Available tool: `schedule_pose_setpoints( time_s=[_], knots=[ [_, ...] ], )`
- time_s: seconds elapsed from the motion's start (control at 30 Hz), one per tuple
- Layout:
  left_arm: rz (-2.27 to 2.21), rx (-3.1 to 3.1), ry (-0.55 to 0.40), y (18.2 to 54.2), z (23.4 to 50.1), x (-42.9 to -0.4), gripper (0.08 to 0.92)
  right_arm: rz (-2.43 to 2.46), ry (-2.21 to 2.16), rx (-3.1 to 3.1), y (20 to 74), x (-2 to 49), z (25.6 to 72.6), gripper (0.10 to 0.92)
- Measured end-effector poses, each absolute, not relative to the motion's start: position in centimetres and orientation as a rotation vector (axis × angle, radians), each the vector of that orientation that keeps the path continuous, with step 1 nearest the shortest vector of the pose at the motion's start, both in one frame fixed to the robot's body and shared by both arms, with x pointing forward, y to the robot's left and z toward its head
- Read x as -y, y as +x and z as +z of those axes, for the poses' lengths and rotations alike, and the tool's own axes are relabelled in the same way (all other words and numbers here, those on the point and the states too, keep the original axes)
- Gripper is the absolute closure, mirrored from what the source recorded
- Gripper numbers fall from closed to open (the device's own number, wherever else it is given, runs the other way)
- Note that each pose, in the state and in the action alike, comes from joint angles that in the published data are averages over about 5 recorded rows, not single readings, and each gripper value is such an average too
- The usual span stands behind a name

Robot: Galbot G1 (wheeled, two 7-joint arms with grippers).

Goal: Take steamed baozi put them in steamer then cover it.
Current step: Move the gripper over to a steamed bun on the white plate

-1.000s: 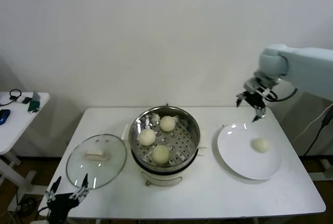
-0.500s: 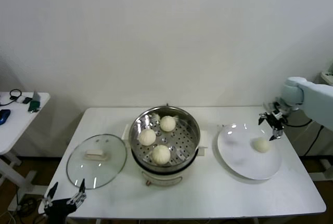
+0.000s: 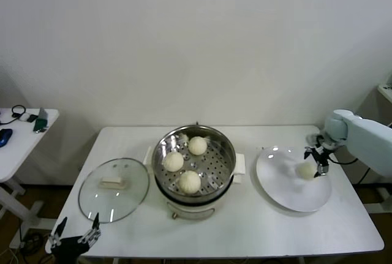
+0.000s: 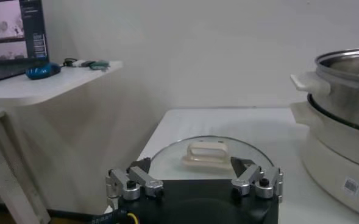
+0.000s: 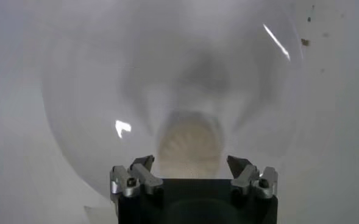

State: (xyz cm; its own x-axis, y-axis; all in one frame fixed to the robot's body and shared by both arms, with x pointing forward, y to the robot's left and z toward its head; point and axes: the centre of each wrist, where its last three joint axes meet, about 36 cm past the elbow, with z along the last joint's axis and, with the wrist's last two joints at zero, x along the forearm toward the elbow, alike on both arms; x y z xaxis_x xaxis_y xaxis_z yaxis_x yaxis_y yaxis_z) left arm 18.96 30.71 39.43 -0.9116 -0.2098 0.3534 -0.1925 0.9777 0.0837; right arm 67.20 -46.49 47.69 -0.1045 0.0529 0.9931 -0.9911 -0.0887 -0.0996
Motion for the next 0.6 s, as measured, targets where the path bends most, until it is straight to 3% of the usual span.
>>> schedule_pose_setpoints(
  time_s=[0.6],
  knots=[
    [-0.074,2.763,0.281,18.9,39.79,-30.42,0.177,1.344,1.16,1.229,67.39,46.85,46.82,0.32]
  ],
)
